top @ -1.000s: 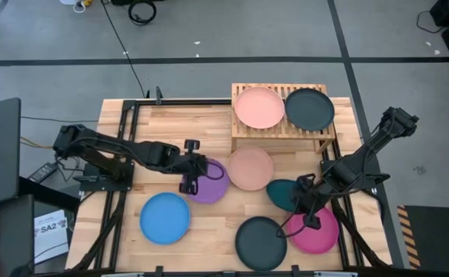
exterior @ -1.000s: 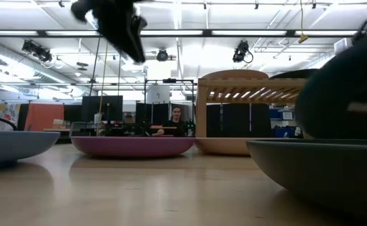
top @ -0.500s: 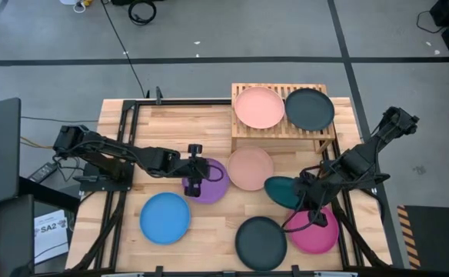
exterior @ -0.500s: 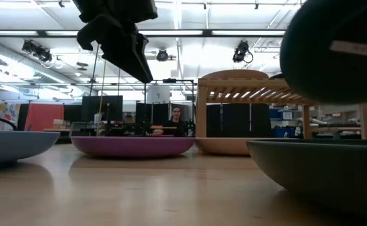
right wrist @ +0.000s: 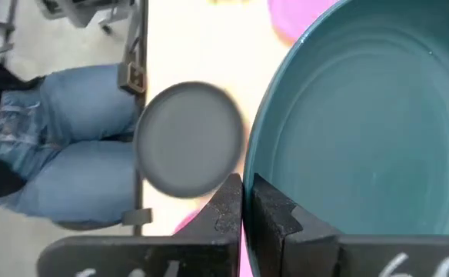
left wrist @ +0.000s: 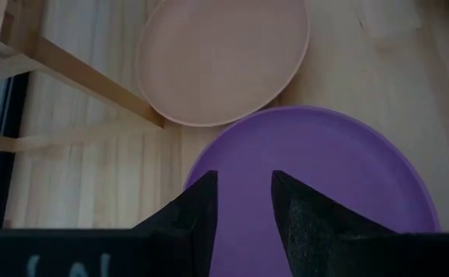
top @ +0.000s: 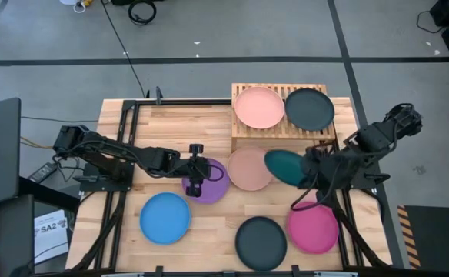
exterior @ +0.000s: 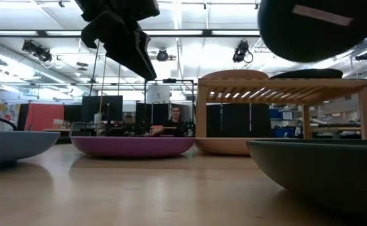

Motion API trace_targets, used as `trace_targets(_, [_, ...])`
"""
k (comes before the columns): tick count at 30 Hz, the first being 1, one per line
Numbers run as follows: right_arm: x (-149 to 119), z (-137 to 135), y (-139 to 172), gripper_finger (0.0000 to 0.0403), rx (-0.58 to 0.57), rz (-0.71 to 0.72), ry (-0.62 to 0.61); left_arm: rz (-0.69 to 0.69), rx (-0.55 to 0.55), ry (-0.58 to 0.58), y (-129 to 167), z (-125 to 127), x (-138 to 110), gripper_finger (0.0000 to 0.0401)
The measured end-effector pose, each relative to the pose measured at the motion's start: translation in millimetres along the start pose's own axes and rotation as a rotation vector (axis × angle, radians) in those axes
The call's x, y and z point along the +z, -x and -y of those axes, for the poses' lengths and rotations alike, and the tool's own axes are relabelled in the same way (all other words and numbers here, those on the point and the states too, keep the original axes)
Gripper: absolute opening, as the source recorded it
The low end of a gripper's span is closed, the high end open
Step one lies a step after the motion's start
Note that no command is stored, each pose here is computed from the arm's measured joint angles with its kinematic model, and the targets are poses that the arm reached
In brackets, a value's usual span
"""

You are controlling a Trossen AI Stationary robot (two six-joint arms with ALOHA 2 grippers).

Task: Place and stack plates onto a shelf
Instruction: Stack the dark blue plate on top of the black plate on the shelf

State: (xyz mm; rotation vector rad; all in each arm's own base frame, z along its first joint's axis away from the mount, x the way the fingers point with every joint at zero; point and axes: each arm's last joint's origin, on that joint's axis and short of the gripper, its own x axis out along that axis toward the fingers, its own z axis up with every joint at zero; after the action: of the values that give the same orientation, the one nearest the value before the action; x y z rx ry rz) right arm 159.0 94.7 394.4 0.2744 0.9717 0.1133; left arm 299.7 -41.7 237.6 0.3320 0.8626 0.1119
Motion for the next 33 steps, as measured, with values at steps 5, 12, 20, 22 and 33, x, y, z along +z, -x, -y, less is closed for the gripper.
trace_targets(5, [7.5,4.1,20.3,0.0020,-0.070,0.074,0.106,0.000,0.000,0.000,0.0,0.0,0.0,0.0130])
trace_targets(12, [7.0,16.1,34.9,0.0020,-0.230,0.071,0.183,0.001,0.000,0.000,0.0,0.0,0.1,0.0130])
trace_targets(20, [0.1,36.6,38.0,0.0020,-0.426,-0.007,0.157,0.002,0.000,0.001,0.0,0.0,0.2,0.0130])
trace_targets(22, [0.9,40.7,39.6,0.0020,-0.460,0.003,0.153,0.003,0.000,0.001,0.1,-0.1,0.4,0.0130])
trace_targets(33, [10.9,64.3,41.6,0.0020,-0.589,-0.006,0.116,0.004,0.000,0.001,0.1,-0.1,0.5,0.0130])
